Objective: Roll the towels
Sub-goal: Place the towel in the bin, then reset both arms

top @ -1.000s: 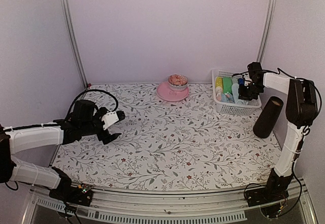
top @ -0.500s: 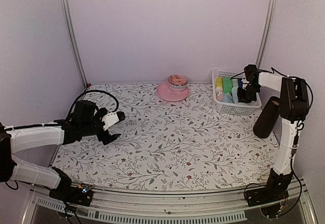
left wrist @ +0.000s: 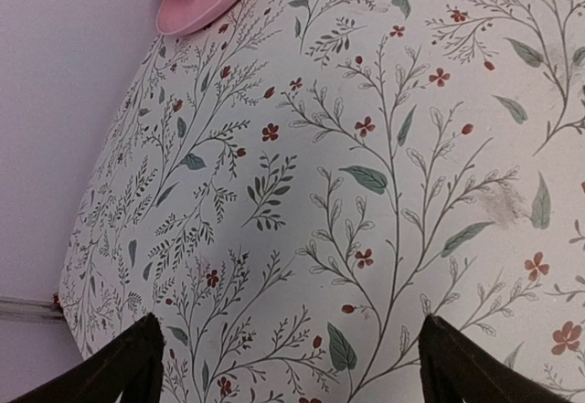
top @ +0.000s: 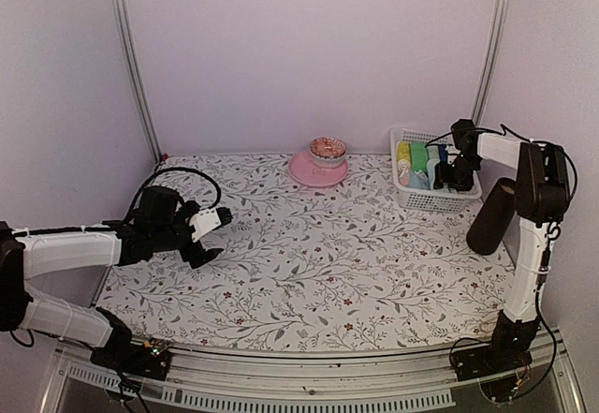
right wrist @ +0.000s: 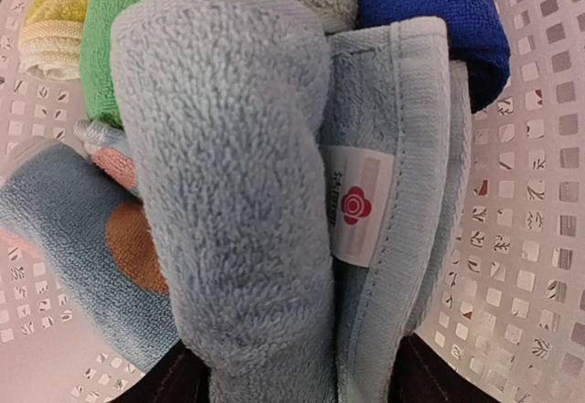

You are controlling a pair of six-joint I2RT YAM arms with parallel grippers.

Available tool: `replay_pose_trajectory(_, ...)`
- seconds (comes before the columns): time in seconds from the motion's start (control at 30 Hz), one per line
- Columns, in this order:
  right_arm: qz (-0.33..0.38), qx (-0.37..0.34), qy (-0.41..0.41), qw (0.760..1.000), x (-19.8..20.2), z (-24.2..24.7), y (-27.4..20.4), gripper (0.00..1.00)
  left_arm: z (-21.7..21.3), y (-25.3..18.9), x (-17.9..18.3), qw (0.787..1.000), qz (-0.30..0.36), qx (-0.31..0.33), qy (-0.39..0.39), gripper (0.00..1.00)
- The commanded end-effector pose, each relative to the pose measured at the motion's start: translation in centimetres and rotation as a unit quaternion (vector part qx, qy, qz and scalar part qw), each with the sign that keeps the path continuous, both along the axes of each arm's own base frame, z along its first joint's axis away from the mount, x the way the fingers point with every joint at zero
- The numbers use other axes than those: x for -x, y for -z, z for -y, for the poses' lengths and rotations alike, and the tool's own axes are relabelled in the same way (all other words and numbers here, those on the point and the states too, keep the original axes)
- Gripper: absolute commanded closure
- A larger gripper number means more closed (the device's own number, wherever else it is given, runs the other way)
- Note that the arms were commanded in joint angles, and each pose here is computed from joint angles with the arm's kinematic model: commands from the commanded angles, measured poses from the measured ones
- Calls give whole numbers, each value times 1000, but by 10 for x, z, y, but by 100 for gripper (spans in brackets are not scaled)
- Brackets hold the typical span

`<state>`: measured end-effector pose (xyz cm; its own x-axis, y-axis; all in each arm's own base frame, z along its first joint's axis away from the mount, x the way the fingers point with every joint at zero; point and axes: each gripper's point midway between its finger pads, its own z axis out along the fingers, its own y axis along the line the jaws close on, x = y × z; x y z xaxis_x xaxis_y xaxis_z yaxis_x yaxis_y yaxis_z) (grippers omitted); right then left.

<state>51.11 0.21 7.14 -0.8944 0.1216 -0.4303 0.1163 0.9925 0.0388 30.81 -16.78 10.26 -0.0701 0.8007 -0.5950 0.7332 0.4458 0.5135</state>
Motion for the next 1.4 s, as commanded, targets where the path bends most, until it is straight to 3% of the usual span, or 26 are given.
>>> replay_pose_trajectory(0.0, 6, 9, 1, 1000, 9, 2, -18, 34, -2, -2, -2, 1000, 1, 7, -6, 3)
replay_pose_trajectory(0.23, 44, 40, 5, 998, 7, 0, -56, 18, -3, -2, -2, 1000, 2, 6, -7, 3)
replay_pose_trajectory(0.33, 58, 56, 10, 997, 7, 2, -72, 0, -3, -2, -2, 1000, 1, 6, -7, 3)
replay_pose_trajectory(0.53, 89, 86, 5, 992, 10, -7, -107, 1, -3, -4, -4, 1000, 0, 8, -11, 3)
replay_pose_trajectory(0.7, 176, 68, -18, 982, 21, -41, -168, 1, -6, -14, -10, 999, -4, 29, -29, 3)
replay_pose_trajectory(0.97, 340, 6, -110, 934, 113, -128, -235, 1, -44, -49, -19, 990, -2, 112, -91, 3)
replay_pose_trajectory(1.1, 413, -72, -176, 891, 181, -155, -249, 1, -69, -64, -12, 981, 3, 139, -132, 3)
replay_pose_trajectory(1.23, 428, -101, -190, 878, 222, -152, -234, 1, -94, -76, 2, 969, -3, 179, -169, 3)
replay_pose_trajectory(1.37, 416, -110, -195, 881, 240, -145, -208, 1, -117, -88, 14, 956, 15, 201, -213, 3)
